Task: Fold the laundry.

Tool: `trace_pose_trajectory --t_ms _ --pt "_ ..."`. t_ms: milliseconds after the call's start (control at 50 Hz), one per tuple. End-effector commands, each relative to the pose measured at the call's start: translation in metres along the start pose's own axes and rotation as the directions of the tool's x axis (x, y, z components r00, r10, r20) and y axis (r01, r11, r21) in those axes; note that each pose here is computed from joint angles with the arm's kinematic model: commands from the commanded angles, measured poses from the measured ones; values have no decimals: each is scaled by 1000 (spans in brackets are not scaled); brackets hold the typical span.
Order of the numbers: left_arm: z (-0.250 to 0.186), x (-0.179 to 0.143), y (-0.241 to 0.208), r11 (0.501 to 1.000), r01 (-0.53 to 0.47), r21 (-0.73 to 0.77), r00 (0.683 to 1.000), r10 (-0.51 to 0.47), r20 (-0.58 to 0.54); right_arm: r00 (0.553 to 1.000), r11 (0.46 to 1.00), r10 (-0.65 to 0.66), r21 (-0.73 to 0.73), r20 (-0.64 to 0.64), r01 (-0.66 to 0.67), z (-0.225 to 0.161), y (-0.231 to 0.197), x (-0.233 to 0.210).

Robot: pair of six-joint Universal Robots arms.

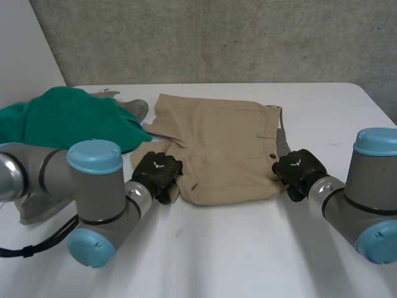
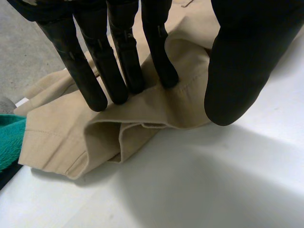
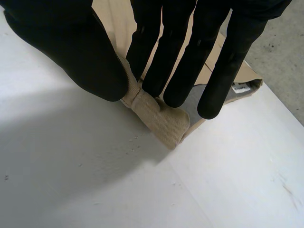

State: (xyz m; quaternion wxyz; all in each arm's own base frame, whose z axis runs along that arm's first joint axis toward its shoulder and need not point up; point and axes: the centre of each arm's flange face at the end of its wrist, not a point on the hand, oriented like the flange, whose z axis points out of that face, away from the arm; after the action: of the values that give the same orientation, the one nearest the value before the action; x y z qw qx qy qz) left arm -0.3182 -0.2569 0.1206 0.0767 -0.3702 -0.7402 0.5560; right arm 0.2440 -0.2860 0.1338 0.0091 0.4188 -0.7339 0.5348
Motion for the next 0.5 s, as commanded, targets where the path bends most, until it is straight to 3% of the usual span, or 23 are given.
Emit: trace_pose_trajectory --t_ms 20,180,280,440,500 --pt "9 6 -3 1000 -16 10 1000 16 -10 1000 1000 0 3 -2 0 0 -1 1" --pt "5 -8 -30 996 -35 87 996 27 85 1000 1000 -2 4 -8 2 -1 -2 2" --pt "-25 -16 -37 999 -35 31 992 31 119 1000 1000 -21 -17 9 21 -13 -9 5" --pt "-100 -13 -26 988 -101 -117 994 94 -60 978 971 -163 -152 131 182 -53 -14 15" --pt "-131 -6 -19 972 -131 -196 984 103 -146 950 943 -166 -239 263 232 -78 -8 6"
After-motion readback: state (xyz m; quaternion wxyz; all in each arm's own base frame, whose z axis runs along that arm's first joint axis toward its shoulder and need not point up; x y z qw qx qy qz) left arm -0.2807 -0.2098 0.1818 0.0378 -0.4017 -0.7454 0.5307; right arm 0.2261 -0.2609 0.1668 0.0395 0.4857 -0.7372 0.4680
